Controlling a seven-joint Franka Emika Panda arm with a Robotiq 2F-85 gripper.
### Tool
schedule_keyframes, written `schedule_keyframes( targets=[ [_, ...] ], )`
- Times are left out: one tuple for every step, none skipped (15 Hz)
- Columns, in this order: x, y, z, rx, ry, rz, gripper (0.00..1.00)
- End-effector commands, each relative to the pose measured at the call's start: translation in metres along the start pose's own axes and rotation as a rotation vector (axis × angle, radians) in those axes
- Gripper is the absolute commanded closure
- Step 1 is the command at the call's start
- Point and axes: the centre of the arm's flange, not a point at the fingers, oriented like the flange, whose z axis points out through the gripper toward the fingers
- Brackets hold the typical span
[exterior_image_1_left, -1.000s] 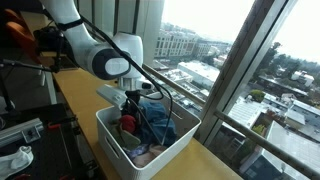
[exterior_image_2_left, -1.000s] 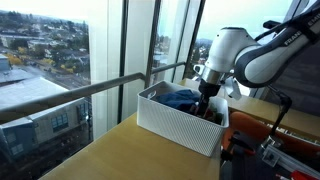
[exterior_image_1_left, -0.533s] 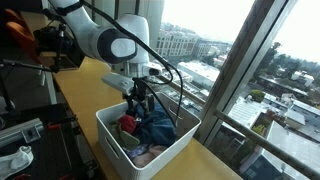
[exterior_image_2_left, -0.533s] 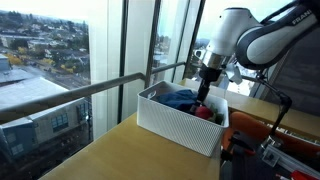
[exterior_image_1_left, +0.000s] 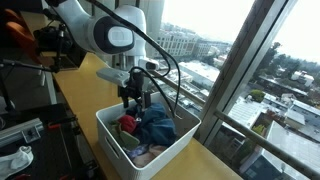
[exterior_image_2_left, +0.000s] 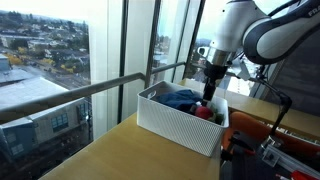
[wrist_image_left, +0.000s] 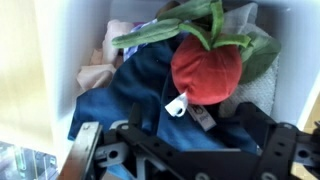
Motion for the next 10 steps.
schedule_keyframes(
  targets=[
    [-0.017,-0.023,0.009,0.002,-0.038,-0.006,0.0],
    [-0.02,-0.029,0.018,0.01,-0.049,-0.009,0.0],
    [-0.023,-0.034,0.024,0.015,-0.058,-0.014,0.0],
    [-0.025,-0.039,0.03,0.022,-0.067,-0.019,0.0],
    [-0.028,-0.043,0.037,0.028,-0.077,-0.022,0.0],
    [-0.03,-0.046,0.043,0.035,-0.084,-0.026,0.0],
    [-0.032,-0.048,0.05,0.039,-0.091,-0.03,0.0],
    [-0.033,-0.05,0.055,0.044,-0.096,-0.034,0.0],
    [-0.033,-0.051,0.061,0.049,-0.098,-0.038,0.0],
    [-0.032,-0.052,0.066,0.053,-0.094,-0.04,0.0]
  ],
)
